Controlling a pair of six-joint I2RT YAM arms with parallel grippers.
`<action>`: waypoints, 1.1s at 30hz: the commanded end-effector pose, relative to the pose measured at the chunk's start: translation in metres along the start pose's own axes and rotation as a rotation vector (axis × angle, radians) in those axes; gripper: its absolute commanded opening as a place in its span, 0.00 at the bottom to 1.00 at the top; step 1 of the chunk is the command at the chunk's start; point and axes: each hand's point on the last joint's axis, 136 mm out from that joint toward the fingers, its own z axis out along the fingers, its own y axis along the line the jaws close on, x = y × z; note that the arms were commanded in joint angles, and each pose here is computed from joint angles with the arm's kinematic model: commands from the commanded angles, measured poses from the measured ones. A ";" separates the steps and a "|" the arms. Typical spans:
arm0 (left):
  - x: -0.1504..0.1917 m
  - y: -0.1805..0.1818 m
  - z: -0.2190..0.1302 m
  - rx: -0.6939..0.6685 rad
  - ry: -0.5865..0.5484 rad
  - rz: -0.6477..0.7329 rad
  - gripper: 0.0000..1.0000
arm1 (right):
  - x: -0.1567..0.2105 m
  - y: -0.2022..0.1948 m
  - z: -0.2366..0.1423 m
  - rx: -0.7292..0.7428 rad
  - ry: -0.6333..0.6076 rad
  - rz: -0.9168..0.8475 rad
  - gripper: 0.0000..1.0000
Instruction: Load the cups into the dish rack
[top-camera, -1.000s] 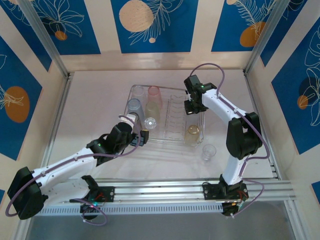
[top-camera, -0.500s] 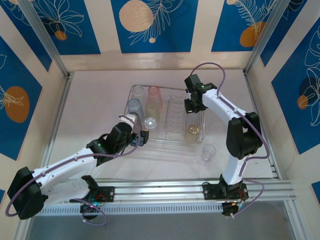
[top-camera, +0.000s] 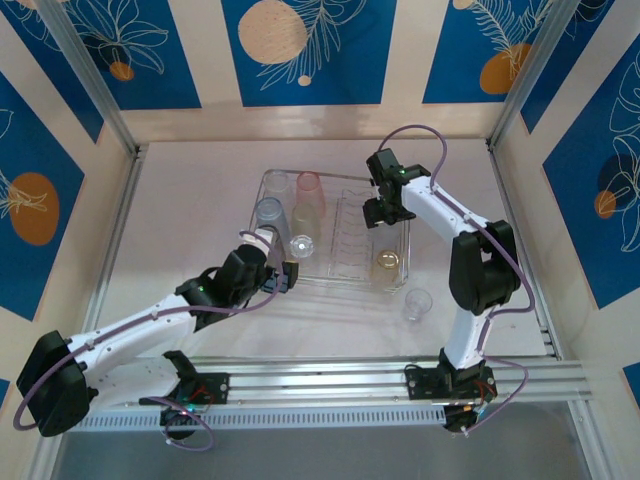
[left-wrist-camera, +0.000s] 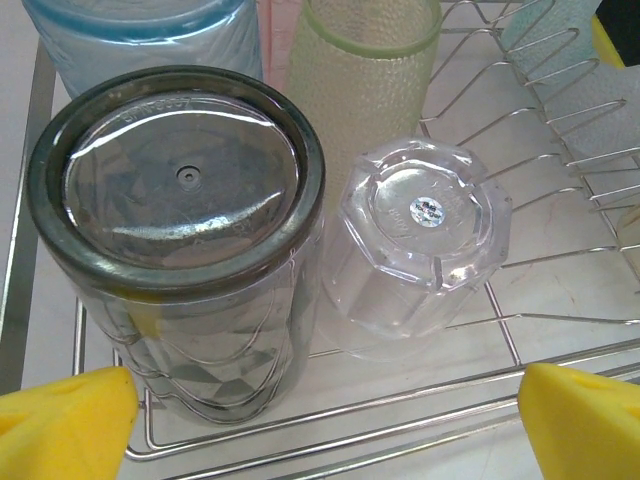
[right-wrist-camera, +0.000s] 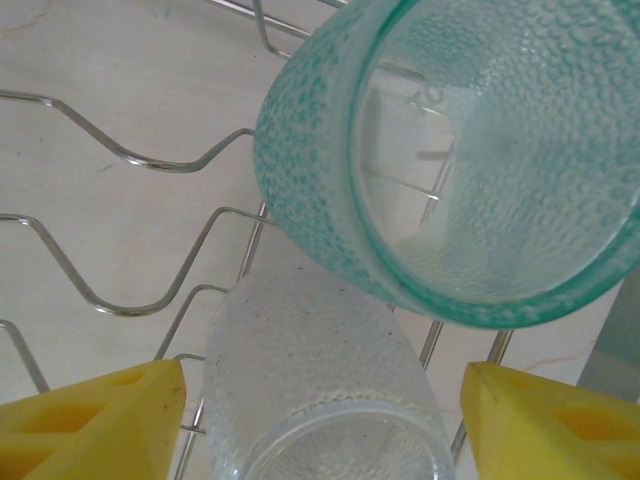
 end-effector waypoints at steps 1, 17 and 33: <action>-0.003 -0.002 -0.001 0.011 -0.003 -0.002 0.97 | 0.012 -0.007 0.002 0.013 0.072 0.002 0.77; -0.003 -0.002 -0.003 0.014 -0.005 -0.001 0.97 | 0.053 0.021 -0.100 -0.142 0.068 -0.013 0.77; -0.004 -0.003 -0.004 0.022 -0.007 0.001 0.97 | 0.110 0.038 -0.081 -0.124 0.178 -0.170 0.76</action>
